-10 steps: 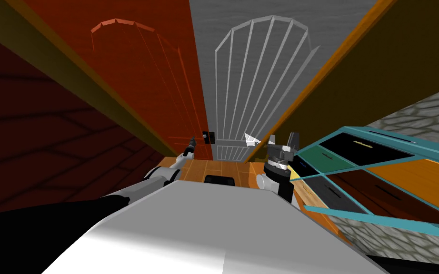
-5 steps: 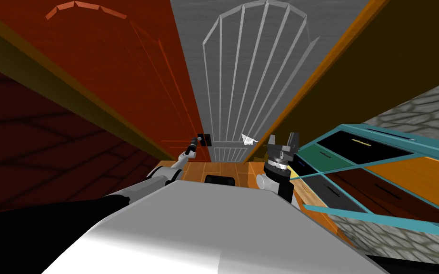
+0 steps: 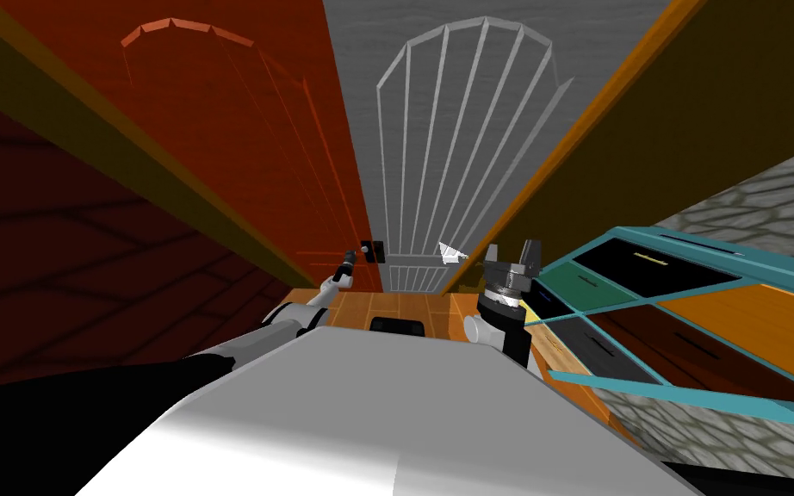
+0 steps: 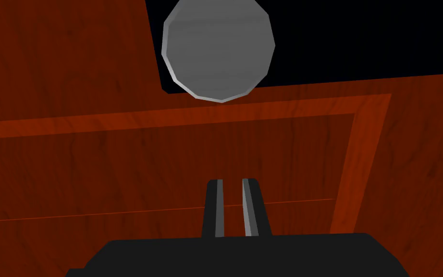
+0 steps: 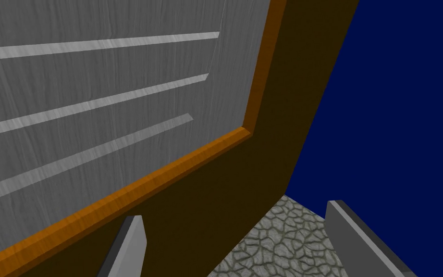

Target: Pull the door open

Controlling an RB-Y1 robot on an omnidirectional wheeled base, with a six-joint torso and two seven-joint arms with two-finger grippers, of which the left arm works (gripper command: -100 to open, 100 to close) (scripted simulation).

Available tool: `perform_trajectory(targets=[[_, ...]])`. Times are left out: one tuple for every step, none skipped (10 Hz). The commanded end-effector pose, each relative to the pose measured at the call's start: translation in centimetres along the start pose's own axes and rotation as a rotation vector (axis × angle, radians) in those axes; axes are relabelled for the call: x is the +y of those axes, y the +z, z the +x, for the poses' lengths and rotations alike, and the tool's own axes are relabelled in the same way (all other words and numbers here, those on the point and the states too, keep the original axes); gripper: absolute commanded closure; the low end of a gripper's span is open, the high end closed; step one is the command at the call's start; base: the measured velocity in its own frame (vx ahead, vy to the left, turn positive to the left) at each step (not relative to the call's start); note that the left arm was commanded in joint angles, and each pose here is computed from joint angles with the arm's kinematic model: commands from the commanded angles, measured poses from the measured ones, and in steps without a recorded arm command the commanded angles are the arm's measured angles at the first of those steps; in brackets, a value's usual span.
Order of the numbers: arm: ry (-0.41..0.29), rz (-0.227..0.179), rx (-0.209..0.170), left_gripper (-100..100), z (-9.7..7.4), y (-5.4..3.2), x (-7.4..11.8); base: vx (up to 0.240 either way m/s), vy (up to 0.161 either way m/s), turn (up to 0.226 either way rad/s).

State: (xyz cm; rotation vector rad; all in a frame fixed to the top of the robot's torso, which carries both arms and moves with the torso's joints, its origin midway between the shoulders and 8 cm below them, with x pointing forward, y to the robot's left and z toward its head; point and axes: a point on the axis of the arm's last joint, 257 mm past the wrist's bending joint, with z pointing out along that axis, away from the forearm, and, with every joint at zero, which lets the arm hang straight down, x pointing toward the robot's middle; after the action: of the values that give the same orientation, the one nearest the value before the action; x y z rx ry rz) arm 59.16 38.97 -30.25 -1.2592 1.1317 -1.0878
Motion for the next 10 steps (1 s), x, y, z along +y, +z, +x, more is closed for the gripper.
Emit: perform_trajectory(targets=[[0.005,-0.011,-0.018,-100,-1.1,-0.2,0.4,-0.19,0.111,0.174],[0.006,-0.015,-0.021,-100,-1.4,-0.31,0.6,-0.186,0.081,0.043],[0.006,-0.016,-0.021,-100,-1.4,-0.33,0.6,-0.154,0.019,0.002],[0.004,-0.017,-0.017,-100,-1.1,-0.32,0.7,-0.168,-0.018,0.009],[0.001,-0.017,-0.01,-100,-0.7,-0.25,0.6,-0.197,-0.03,-0.006],[-0.003,-0.015,0.0,-100,0.0,-0.13,0.5,-0.192,-0.06,-0.037],[-0.012,-0.007,0.024,-100,1.7,0.21,0.2,-0.203,-0.125,-0.104],[-0.019,0.001,0.042,-100,3.0,0.5,-0.2,-0.155,-0.179,-0.133],[-0.016,-0.004,0.029,-100,2.3,0.31,0.1,-0.057,-0.085,-0.019],[-0.001,-0.021,-0.011,-100,-0.5,-0.25,0.8,-0.031,0.038,0.199]])
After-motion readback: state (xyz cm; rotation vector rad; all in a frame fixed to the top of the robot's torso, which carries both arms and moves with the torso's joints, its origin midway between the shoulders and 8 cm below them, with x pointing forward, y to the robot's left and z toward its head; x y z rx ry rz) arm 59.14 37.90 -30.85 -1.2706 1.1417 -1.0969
